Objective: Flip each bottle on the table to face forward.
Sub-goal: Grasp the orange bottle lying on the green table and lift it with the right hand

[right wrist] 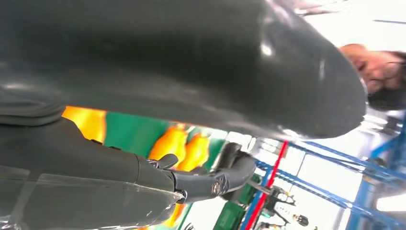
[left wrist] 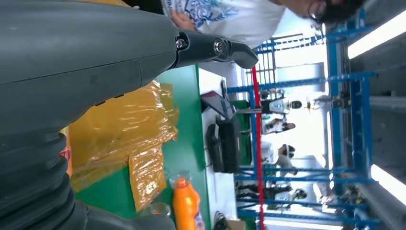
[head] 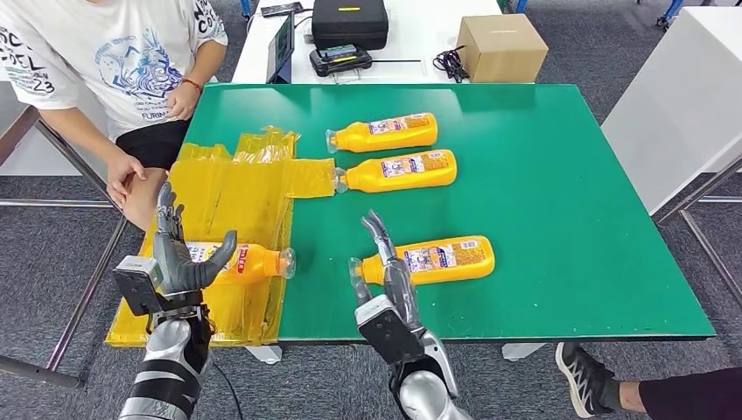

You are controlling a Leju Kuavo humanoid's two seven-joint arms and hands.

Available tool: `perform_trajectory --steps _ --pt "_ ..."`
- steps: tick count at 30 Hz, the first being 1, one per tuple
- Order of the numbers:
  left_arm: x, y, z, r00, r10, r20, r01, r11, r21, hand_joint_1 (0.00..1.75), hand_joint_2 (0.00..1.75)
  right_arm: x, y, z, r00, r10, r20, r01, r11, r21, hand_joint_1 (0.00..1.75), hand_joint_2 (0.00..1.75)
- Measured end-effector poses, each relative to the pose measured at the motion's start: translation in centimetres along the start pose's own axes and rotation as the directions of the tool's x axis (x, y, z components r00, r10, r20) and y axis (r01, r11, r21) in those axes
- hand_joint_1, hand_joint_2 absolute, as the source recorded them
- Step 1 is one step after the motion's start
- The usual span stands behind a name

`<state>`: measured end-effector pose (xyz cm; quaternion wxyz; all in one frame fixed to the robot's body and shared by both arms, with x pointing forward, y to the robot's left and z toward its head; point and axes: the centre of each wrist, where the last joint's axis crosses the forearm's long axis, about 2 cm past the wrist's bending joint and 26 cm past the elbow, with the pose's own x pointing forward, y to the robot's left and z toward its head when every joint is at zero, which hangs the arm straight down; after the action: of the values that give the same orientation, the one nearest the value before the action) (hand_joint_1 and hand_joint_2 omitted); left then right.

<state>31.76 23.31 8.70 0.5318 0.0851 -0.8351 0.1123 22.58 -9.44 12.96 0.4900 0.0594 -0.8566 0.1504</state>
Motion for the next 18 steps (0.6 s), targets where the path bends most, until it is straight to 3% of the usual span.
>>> perform_trajectory --steps 3,6,11,18 --pt "0.1 -0.1 0.4 1.000 0.026 -0.006 -0.026 1.000 0.010 0.00 1.75 -0.5 -0.9 0.3 0.998 0.056 -0.015 -0.056 0.998 0.016 0.00 1.75" --pt "0.0 -0.2 1.1 0.998 0.060 -0.025 -0.060 0.998 0.027 0.00 1.75 -1.1 -2.4 0.5 0.980 0.195 -0.044 -0.193 0.980 0.037 0.00 1.75" --pt "-0.5 -0.1 3.6 0.998 0.015 -0.066 -0.011 0.998 0.057 0.00 1.75 -2.9 -7.3 -0.1 0.912 0.397 -0.104 -0.389 0.917 0.094 0.00 1.75" --pt "-0.7 -0.1 5.8 0.995 -0.032 -0.095 0.037 0.998 0.049 0.00 1.75 -4.6 -13.1 -2.7 0.816 0.562 -0.136 -0.529 0.821 0.214 0.00 1.75"
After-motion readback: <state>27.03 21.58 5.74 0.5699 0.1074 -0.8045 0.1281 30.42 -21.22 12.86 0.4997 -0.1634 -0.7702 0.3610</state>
